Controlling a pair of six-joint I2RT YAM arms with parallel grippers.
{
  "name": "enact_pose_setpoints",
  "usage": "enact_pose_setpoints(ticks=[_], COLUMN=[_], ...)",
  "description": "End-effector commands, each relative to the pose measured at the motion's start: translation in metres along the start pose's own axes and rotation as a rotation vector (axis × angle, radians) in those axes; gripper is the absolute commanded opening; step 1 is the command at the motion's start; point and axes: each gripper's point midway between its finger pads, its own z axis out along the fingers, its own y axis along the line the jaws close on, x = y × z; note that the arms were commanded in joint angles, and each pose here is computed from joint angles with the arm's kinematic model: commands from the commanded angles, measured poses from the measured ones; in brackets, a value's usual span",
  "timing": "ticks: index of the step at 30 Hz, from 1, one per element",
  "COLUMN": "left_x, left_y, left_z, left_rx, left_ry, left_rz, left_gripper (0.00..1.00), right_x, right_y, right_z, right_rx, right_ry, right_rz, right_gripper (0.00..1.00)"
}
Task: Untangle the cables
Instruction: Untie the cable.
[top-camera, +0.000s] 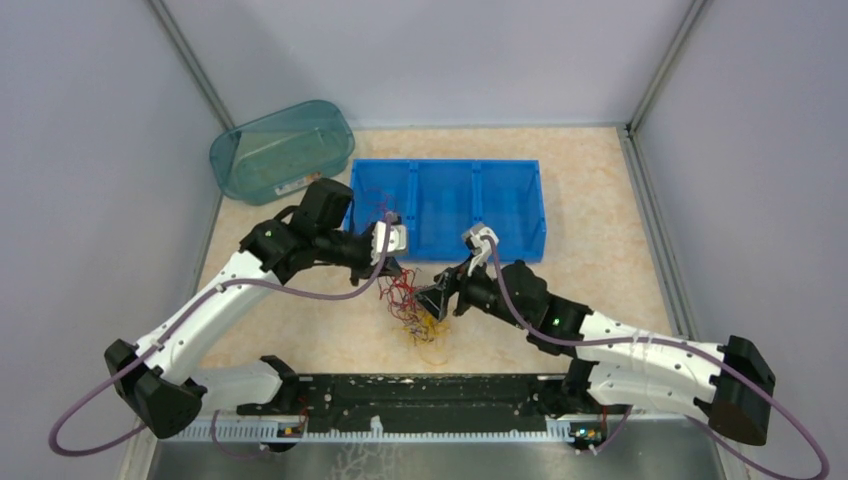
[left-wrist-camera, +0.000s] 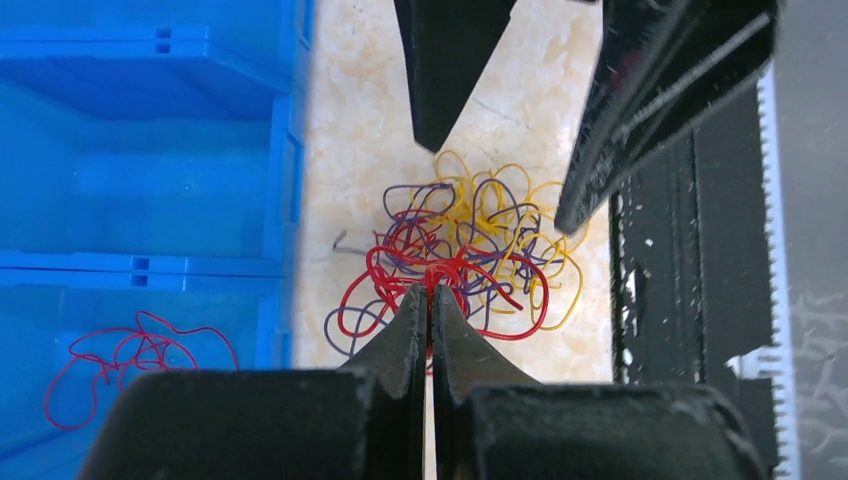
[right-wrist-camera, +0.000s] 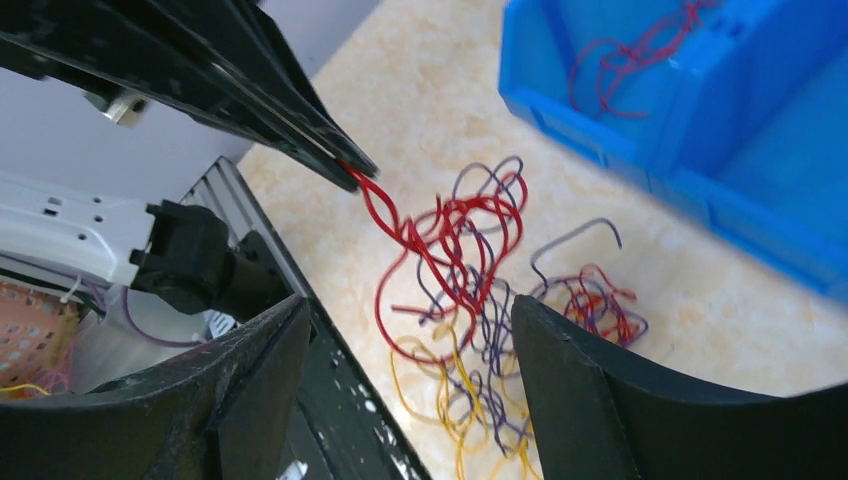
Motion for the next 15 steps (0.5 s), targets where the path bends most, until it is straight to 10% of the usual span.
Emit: enact_pose_setpoints(ticks=[1, 15], left_x=[-0.040, -0.083], left_y=[0.004, -0.010], left_z=[-0.009, -0.030], left_rx=[-0.038, 0.027], left_ry=[-0.120, -0.219], left_rz=[-0.118, -0.238], left_gripper=[0.00, 0.00], right_x=[-0.056, -0.096], right_y=[0.036, 0.031], right_z=[0.009, 0.014], right_rx=[-0.121, -0.046], right_ry=[-0.143, -0.299], right_rz=[-0.102, -0.112], right_gripper=[0.75, 0.64])
